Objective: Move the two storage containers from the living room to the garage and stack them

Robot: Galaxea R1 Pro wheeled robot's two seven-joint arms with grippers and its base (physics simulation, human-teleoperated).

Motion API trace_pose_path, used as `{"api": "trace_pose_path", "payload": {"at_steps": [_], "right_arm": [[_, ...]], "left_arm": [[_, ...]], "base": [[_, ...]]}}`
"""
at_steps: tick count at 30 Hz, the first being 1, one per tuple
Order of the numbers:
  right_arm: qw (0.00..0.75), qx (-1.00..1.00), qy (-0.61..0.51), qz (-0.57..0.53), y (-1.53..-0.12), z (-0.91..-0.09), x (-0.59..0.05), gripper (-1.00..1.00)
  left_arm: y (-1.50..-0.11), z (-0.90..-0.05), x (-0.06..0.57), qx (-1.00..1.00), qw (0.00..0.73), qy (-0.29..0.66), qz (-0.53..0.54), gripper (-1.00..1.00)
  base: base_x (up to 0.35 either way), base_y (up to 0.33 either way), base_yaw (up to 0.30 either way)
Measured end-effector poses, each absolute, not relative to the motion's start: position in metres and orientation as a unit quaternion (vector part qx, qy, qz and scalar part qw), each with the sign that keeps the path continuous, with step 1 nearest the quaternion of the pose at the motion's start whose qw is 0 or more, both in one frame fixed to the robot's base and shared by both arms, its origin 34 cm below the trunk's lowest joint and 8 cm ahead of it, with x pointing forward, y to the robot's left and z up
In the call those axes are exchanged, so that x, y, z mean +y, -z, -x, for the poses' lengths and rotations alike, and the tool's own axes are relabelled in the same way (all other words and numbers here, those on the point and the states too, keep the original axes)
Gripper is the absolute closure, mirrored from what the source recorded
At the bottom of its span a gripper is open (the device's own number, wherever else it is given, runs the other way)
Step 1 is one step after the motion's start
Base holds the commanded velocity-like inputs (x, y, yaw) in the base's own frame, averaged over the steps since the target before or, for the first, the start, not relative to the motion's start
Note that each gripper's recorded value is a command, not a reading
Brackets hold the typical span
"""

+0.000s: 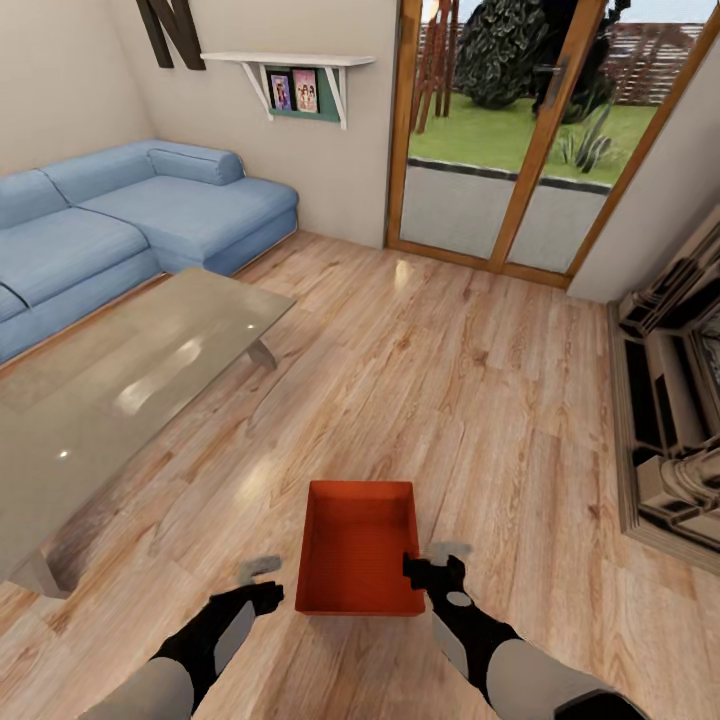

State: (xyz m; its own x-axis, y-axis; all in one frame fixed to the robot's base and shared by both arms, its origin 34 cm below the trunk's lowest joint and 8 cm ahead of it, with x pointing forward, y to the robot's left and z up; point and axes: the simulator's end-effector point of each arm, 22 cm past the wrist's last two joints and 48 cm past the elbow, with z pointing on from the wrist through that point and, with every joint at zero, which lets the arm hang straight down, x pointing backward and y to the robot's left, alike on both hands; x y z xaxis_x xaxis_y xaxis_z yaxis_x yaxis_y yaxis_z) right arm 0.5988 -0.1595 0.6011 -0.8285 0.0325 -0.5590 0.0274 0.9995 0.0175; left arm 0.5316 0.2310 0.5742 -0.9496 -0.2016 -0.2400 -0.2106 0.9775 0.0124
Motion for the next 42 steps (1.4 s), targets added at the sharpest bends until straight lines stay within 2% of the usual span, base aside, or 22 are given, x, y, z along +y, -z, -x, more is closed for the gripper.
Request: {"api": "trace_pose_path", "payload": {"at_steps": [5, 23, 42], "right_arm": [[0.304, 0.953, -0.01, -0.011, -0.602, -0.598, -0.151, -1.0], [0.271, 0.962, 0.002, -0.001, -0.586, -0.565, -0.165, -1.0], [0.259, 0.966, 0.003, 0.003, -0.58, -0.551, -0.168, -1.0]], "left_arm": [[-0.57, -0.534, 0.223, 0.984, 0.163, -0.038, 0.063, -1.0], [-0.559, -0.507, 0.244, 0.984, 0.16, -0.057, 0.047, -1.0], [-0.57, -0.537, 0.24, 0.974, 0.215, -0.052, 0.057, -1.0]], "base": [[0.0, 0.0, 0.0], [0.0, 0.0, 0.0], [0.0, 0.0, 0.0]]}}
